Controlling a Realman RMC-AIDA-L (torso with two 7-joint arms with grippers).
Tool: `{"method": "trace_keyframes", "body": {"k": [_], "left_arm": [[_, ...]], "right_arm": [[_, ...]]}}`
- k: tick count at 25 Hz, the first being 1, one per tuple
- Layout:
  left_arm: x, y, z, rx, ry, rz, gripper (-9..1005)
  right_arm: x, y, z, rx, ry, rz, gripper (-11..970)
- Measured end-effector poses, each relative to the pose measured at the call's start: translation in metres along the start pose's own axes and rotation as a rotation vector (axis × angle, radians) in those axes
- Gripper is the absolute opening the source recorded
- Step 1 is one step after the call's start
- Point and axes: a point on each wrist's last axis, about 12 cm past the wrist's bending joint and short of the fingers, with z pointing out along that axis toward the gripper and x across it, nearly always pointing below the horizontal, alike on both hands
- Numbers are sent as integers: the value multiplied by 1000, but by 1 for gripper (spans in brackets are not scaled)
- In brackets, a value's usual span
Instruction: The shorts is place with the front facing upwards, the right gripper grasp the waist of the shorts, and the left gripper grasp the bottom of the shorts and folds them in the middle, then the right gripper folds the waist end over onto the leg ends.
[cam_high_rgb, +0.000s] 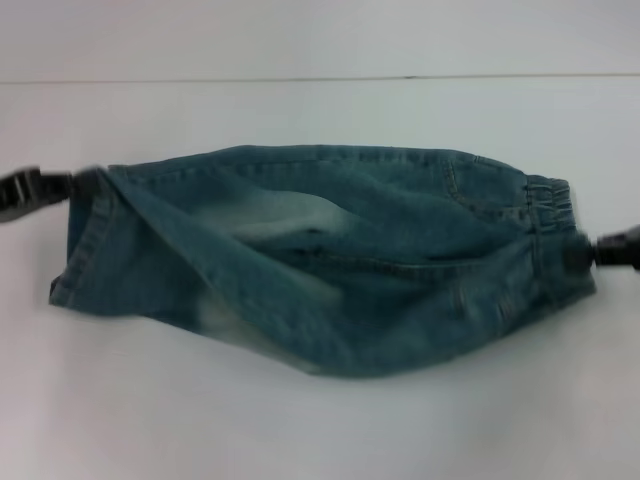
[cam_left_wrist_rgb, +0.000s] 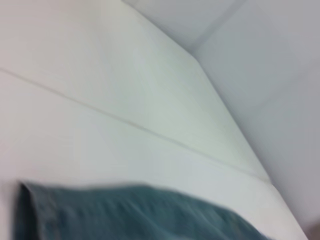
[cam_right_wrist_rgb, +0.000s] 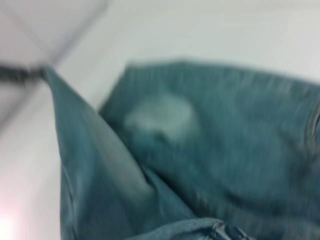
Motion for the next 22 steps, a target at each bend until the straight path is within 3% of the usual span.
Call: {"method": "trace_keyframes", "body": {"k": [6,11,17,22], "left_arm": [[-19,15,19,-130,-116,-14,7],[-23,25,28,-233,-149,6,9],[-21,32,35,-313,-147,37,11],[-16,37,38,-362,-159,34,12]], "right_arm": [[9,-18,2,-17,-341,200,87],[11,-25,13,29,-465,250,104],[3,-34,33,154,-485,215,125],[-7,-36,47,245,-469,66,142]]}}
